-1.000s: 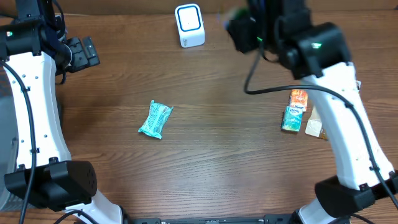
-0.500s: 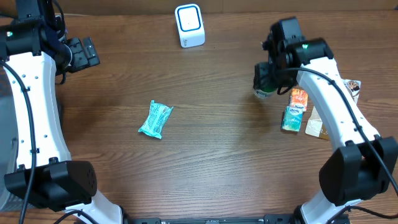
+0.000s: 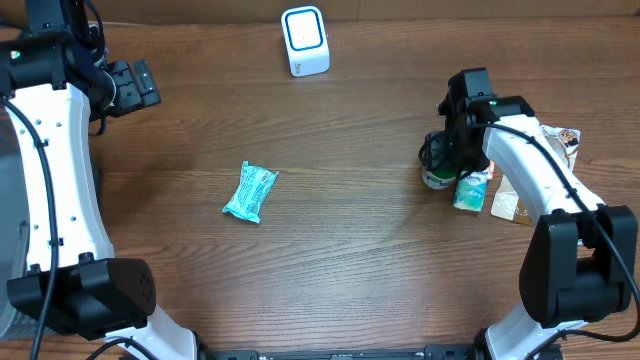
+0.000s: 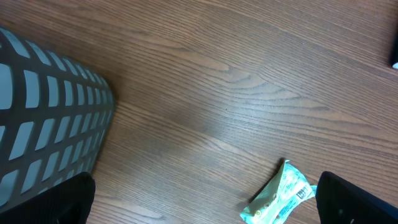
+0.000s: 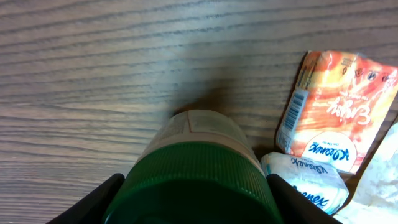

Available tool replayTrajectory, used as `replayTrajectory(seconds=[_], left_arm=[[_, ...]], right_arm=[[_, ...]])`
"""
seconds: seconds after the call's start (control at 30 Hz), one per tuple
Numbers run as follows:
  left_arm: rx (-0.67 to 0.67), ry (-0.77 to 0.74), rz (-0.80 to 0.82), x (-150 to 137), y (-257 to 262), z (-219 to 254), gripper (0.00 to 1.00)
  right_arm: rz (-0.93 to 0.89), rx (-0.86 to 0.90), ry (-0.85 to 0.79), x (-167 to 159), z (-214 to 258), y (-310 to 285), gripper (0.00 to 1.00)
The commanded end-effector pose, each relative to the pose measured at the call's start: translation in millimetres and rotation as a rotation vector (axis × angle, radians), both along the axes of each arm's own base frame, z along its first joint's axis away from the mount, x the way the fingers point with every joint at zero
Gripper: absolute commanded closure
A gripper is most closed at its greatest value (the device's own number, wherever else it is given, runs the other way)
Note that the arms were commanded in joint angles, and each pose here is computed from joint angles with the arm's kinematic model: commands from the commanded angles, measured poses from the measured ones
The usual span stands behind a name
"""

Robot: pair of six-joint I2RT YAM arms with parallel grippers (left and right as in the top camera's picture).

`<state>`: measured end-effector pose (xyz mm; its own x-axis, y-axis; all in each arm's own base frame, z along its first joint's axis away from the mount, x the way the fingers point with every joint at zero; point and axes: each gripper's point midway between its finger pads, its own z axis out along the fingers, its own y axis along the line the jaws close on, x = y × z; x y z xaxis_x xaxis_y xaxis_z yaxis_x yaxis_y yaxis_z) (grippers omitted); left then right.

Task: Scan the item barcode
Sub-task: 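Carry the jar right and set it beside the orange box, then move the right gripper left to the light-green tissue pack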

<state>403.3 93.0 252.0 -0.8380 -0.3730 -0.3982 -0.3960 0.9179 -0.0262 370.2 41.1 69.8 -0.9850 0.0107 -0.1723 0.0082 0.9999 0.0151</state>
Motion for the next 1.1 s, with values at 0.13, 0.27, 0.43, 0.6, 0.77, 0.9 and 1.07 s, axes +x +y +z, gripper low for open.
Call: replayTrajectory(seconds=[0.13,0.27,0.43,0.6,0.77,0.9,1.07], left_arm=[[0.021,-0.033,-0.019,-2.3,0.2,14.2,0.00],[0.021,-0.033,-0.019,-2.3,0.2,14.2,0.01],[0.021,-0.033,-0.019,-2.3,0.2,14.2,0.01],[0.021,-0.033,-0.019,-2.3,0.2,14.2,0.00],[0.021,-0.033,-0.019,-2.3,0.2,14.2,0.00],[0.021,-0.033,-0.019,-2.3,0.2,14.2,0.00],[0.021,-0.033,-0.019,-2.3,0.2,14.2,0.00]], right_arm=[[-0.011,-0.023,-0.006,-0.3,2.3,-5.3,0.49],[-0.047,-0.015,-0.011,0.8,2.5,-5.1,0.48],[-0.085,-0.008,-0.010,0.7,2.4,-5.0,0.48],[-0.115,-0.004,-0.009,0.6,2.4,-5.2,0.48],[-0.203,0.011,-0.006,-0.3,2.2,-5.3,0.48],[-0.237,0.018,-0.009,0.6,2.4,-5.2,0.45],[-0.239,0.018,-0.004,-0.7,2.1,-5.3,0.44]])
